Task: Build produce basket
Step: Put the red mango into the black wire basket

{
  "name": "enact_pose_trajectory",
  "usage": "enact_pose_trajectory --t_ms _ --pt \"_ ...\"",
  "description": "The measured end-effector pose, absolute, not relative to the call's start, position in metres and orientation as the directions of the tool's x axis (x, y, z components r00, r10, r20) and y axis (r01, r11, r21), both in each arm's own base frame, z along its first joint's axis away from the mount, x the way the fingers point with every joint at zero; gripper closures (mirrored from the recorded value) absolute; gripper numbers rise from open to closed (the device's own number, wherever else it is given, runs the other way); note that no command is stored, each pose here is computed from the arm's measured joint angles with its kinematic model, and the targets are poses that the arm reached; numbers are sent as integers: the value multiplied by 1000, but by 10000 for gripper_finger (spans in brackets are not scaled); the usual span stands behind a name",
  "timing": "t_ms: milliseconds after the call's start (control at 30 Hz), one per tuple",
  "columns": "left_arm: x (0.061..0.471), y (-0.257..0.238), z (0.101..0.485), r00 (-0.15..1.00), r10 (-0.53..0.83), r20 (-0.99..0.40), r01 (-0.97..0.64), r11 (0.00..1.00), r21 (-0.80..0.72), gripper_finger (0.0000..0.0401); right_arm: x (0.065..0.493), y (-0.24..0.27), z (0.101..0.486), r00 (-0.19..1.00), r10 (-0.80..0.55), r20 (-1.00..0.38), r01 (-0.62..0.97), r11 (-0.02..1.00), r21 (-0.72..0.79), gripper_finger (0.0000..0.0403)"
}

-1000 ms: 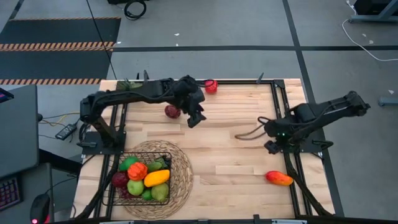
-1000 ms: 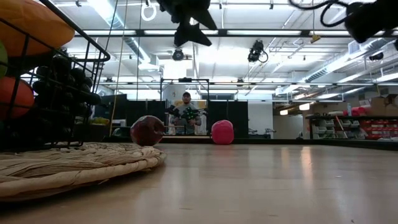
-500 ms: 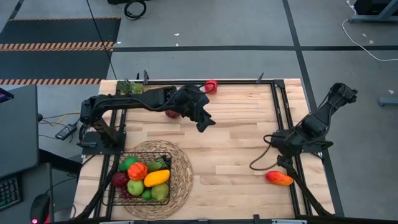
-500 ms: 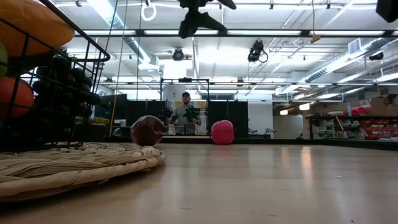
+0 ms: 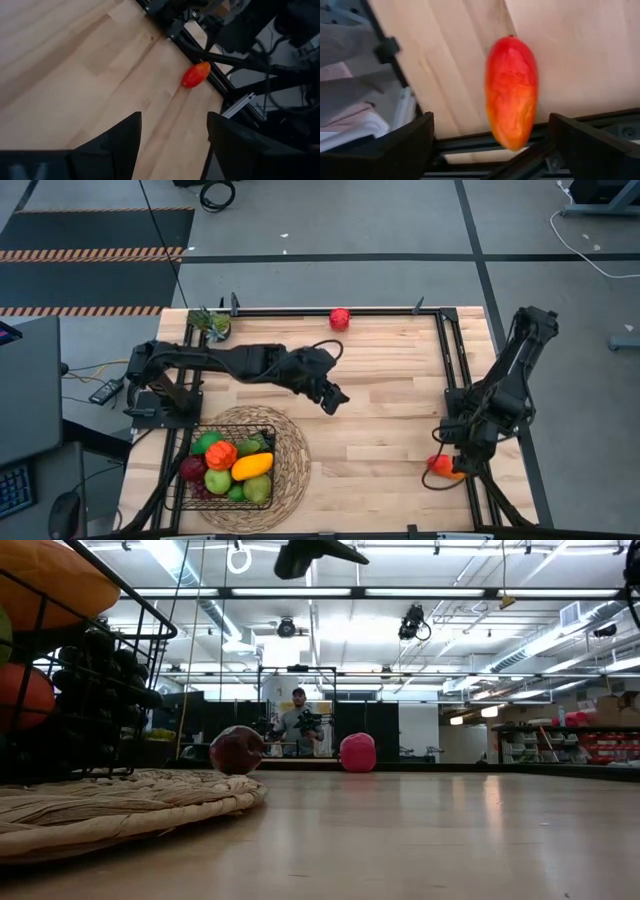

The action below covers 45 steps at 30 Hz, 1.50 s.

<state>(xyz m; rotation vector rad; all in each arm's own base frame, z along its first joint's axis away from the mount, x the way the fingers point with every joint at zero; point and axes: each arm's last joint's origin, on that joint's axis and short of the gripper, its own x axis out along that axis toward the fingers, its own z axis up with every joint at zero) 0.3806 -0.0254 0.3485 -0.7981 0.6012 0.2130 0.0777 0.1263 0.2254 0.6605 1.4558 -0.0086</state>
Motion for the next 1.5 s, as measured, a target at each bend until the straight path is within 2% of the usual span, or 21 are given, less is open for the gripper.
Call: enact_pose_trajectory --t_ms 267,400,733,967,1167,1333,1500 --pt "389 -43 334 796 -48 -604 -435 648 -625 170 75 138 190 154 337 -929 384 846 371 4" --pt "398 -46 325 795 -65 -603 -448 607 -656 170 74 138 172 99 282 -954 396 869 297 4" --pt "403 -49 323 807 -78 -586 -423 615 -665 170 81 151 150 85 236 -968 395 884 250 12" --pt "404 -46 323 812 -72 -580 -426 606 -671 170 88 160 134 57 196 -979 464 863 200 48" --pt "408 -46 330 855 -76 -512 -371 600 -708 170 92 157 131 30 181 -983 532 830 169 88" --pt "410 -47 334 880 -76 -469 -337 596 -729 170 98 151 136 86 203 -975 566 796 215 140" --pt "413 -47 340 910 -77 -408 -288 590 -754 170 107 146 139 143 197 -970 599 763 244 145"
